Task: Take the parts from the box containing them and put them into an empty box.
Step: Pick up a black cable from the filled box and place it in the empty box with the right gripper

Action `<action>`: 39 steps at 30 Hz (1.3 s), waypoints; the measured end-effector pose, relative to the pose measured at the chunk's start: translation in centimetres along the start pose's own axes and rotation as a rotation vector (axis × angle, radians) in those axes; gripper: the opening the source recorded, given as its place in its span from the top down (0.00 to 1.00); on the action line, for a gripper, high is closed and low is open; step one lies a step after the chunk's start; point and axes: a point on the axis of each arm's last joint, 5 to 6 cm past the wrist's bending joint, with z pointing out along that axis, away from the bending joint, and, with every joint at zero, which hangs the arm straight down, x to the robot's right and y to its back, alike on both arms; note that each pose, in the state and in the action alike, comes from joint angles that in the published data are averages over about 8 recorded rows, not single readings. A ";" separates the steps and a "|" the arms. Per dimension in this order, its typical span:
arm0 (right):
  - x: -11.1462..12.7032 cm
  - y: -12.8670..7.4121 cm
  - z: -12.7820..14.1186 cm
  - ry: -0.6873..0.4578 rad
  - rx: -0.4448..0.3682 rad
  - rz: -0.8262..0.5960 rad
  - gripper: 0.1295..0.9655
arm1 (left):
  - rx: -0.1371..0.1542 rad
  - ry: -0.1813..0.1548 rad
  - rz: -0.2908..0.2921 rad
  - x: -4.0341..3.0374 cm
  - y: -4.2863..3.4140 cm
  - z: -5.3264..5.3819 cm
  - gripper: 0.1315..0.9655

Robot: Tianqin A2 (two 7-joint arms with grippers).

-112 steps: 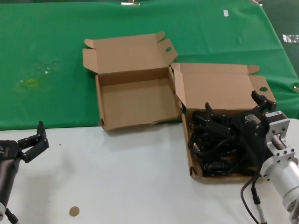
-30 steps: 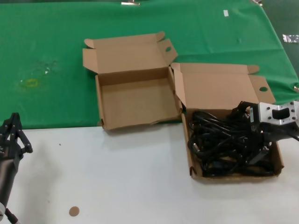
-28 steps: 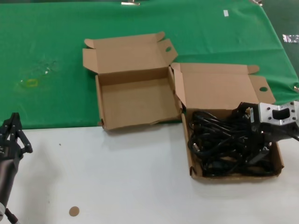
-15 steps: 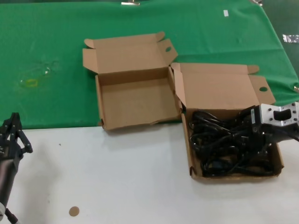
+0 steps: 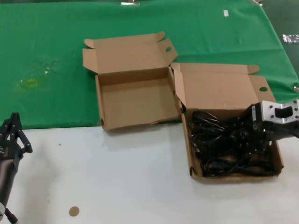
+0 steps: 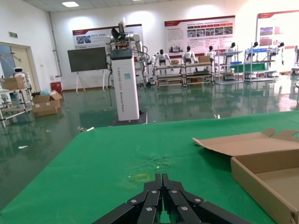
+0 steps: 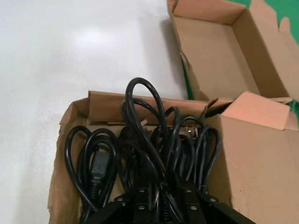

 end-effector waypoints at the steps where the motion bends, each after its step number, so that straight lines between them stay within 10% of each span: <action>1: 0.1 -0.1 -0.1 0.002 0.001 0.000 0.83 | 0.000 0.000 0.000 0.00 0.00 0.0 0.98; 20: 3.9 -4.3 -2.1 0.109 0.065 -0.014 0.90 | 0.000 0.000 0.000 0.00 0.00 0.0 0.98; 39: 6.5 -14.2 4.2 0.177 0.209 -0.040 0.90 | 0.000 0.000 0.000 0.00 0.00 0.0 0.98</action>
